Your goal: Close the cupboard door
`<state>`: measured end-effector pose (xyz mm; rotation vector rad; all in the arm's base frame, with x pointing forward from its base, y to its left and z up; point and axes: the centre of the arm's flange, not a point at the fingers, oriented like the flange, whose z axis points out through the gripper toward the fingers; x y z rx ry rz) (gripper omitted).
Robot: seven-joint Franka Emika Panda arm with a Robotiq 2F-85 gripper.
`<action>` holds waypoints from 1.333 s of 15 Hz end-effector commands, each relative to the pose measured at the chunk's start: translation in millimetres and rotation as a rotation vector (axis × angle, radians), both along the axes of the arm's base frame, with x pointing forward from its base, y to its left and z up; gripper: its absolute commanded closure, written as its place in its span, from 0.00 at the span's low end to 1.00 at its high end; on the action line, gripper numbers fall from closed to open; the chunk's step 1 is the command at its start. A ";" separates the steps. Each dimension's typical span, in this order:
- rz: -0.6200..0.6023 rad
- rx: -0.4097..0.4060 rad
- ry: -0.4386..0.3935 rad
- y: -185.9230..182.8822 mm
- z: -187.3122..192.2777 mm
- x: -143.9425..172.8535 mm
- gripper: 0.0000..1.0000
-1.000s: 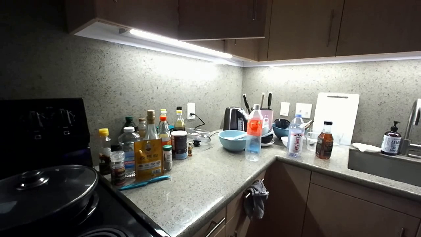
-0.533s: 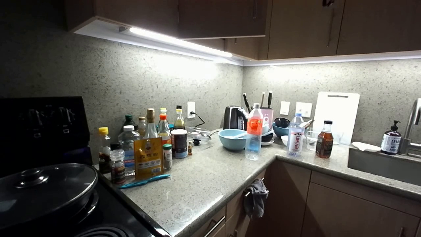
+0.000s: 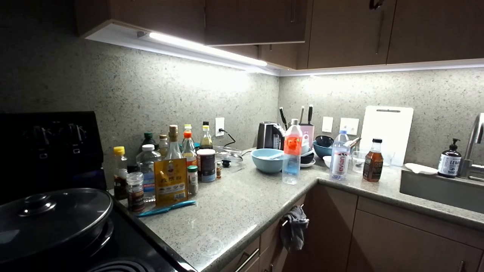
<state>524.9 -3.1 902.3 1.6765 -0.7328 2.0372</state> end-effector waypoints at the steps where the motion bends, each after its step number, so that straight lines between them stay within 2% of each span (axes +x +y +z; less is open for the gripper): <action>1: -0.057 -0.014 -0.017 -16.6 -3.6 17.6 0.00; 7: -0.104 -0.015 0.014 -45.9 -12.7 29.7 0.00; 10: -0.107 -0.023 0.026 -43.9 -19.9 23.4 0.00; 14: 0.056 0.054 0.105 -42.3 -23.8 37.5 0.00; 17: 0.130 0.068 0.132 -40.3 -24.4 44.1 0.00; 18: 0.127 0.059 0.139 -39.1 -27.3 47.5 0.00; 19: 0.076 0.055 0.101 -31.6 -32.8 42.6 0.00; 20: 0.089 0.059 0.111 -31.9 -34.9 44.5 0.00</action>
